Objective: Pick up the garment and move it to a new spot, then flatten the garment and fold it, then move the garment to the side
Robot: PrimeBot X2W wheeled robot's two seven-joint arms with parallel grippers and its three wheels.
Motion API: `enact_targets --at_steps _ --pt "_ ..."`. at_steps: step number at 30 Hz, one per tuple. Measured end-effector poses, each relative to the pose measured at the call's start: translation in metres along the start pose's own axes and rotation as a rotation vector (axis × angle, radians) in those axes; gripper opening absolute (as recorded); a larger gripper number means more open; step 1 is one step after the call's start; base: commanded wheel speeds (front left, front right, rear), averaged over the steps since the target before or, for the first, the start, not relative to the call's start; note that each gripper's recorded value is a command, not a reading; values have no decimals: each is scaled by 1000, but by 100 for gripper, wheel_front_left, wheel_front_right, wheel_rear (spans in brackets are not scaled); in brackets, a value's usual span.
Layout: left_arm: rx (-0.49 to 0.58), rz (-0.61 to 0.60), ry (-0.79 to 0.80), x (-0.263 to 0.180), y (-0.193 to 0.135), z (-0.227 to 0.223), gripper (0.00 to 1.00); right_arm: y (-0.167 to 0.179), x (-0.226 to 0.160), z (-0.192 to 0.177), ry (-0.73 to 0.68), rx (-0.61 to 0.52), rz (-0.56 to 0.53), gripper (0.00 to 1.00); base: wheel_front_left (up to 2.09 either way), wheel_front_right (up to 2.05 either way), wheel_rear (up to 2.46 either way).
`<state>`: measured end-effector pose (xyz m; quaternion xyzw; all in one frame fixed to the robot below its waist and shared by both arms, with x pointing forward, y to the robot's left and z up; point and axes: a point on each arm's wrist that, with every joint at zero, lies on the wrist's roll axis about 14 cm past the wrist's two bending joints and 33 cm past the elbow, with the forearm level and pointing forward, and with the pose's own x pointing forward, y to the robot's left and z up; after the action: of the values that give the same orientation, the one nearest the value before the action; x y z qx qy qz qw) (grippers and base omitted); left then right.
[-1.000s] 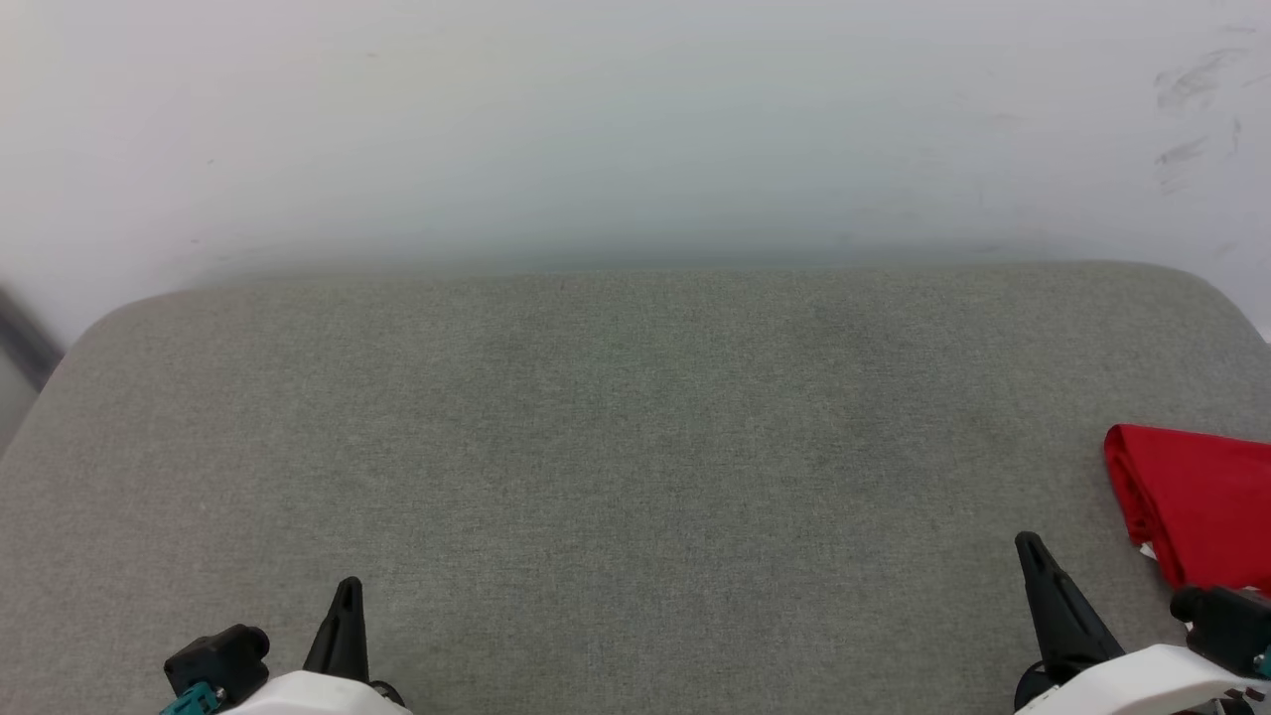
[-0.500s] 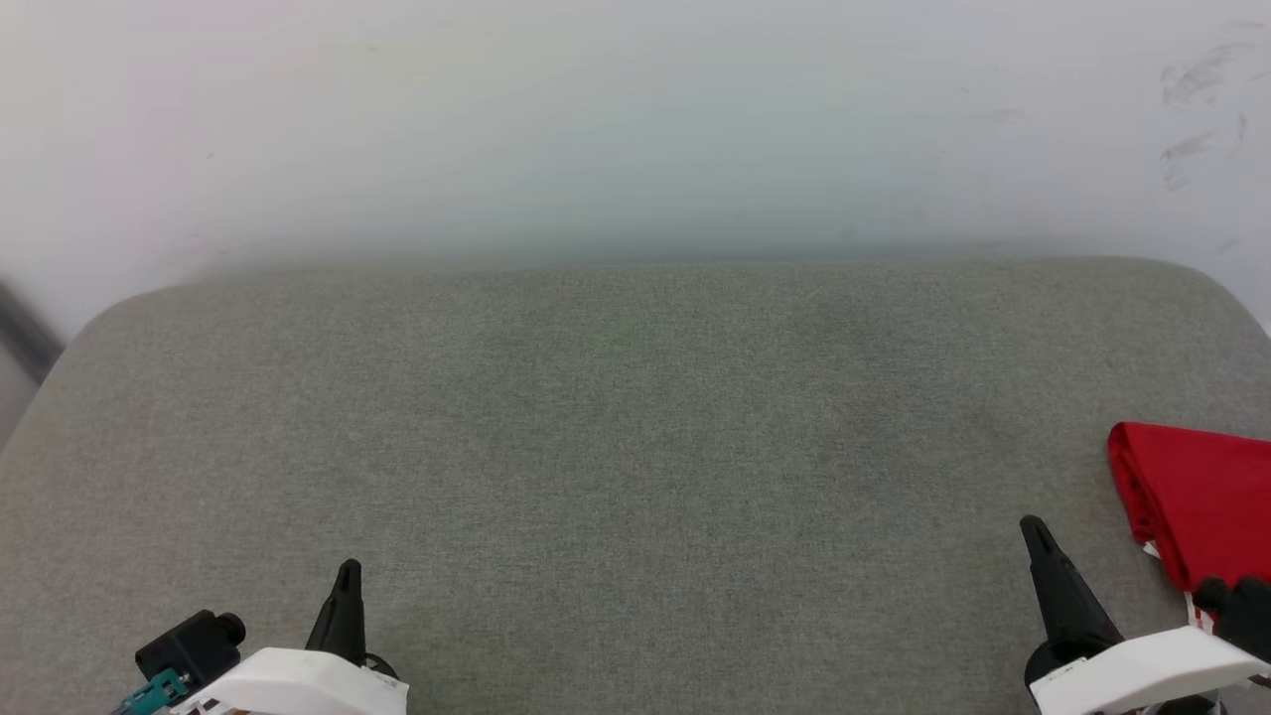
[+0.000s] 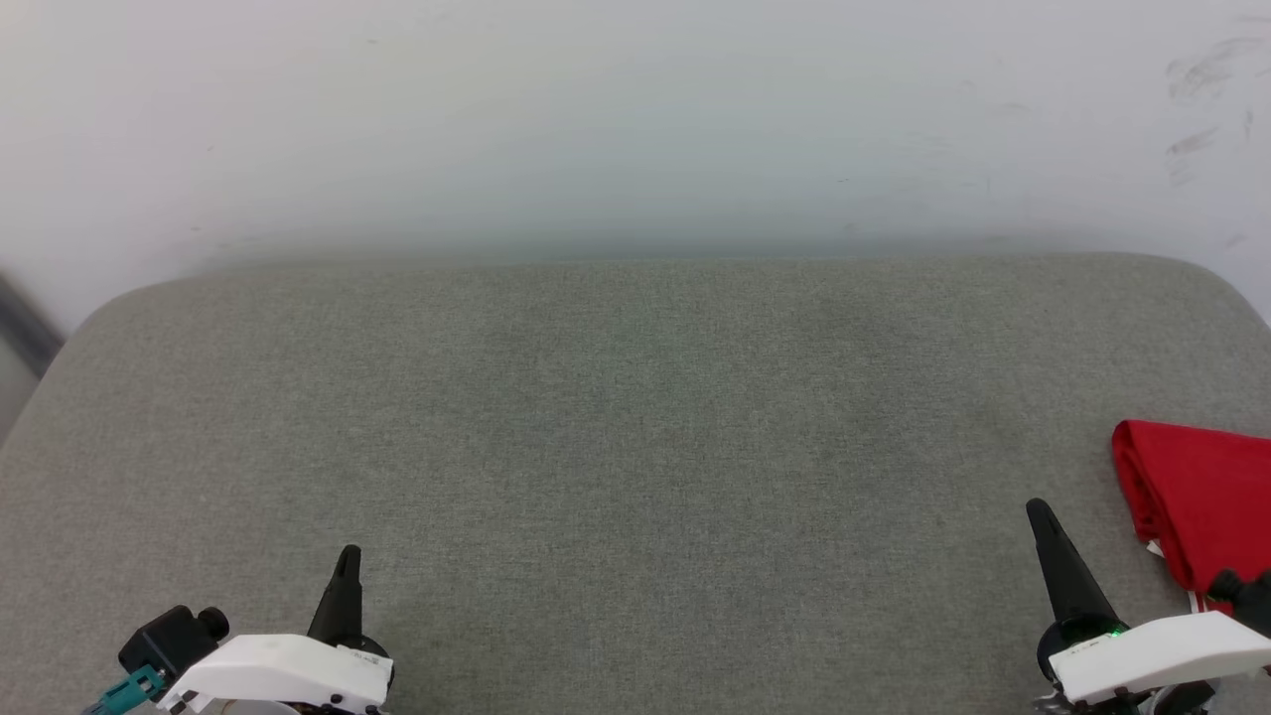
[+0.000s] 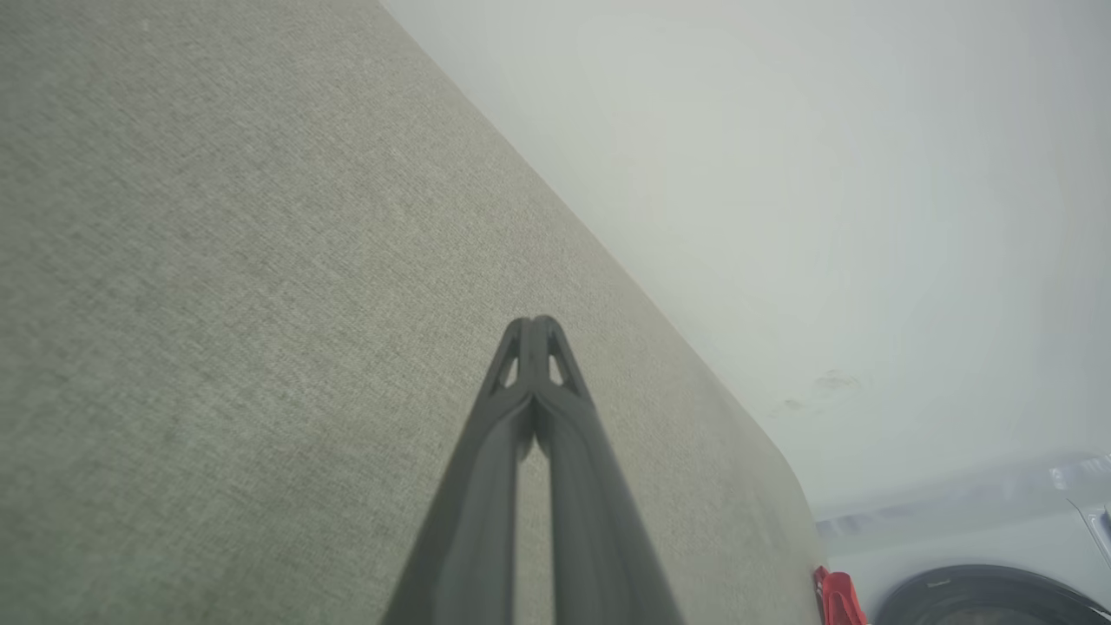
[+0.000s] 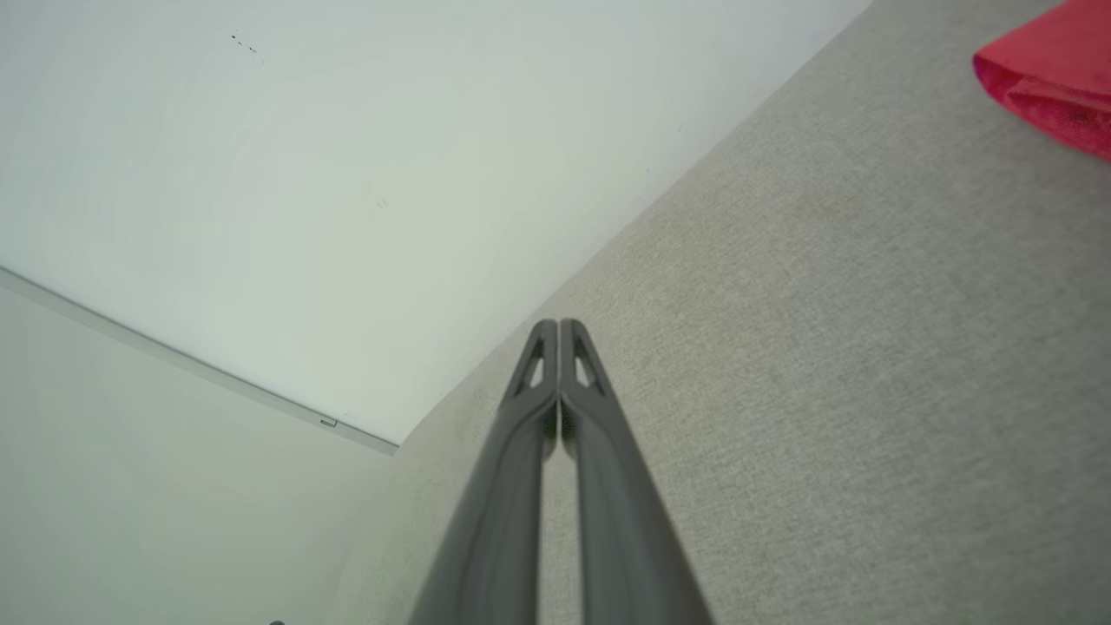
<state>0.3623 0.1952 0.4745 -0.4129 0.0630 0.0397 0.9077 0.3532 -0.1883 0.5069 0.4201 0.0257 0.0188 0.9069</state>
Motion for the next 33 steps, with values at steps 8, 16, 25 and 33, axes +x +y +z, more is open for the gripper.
enact_targets --at_steps 8,16,25,33 --pt "-101 -10 2 4 -3 2 0 -1 4 1 -5 95 1 0 0 0 0" --pt "-191 -18 0 6 -4 4 0 -2 9 4 -16 183 1 0 0 0 0" --pt "-286 -34 1 9 -8 7 0 -3 13 5 -22 275 2 0 0 0 0" --pt "-366 -46 -1 11 -10 9 0 -5 16 6 -29 349 -2 0 0 0 0"
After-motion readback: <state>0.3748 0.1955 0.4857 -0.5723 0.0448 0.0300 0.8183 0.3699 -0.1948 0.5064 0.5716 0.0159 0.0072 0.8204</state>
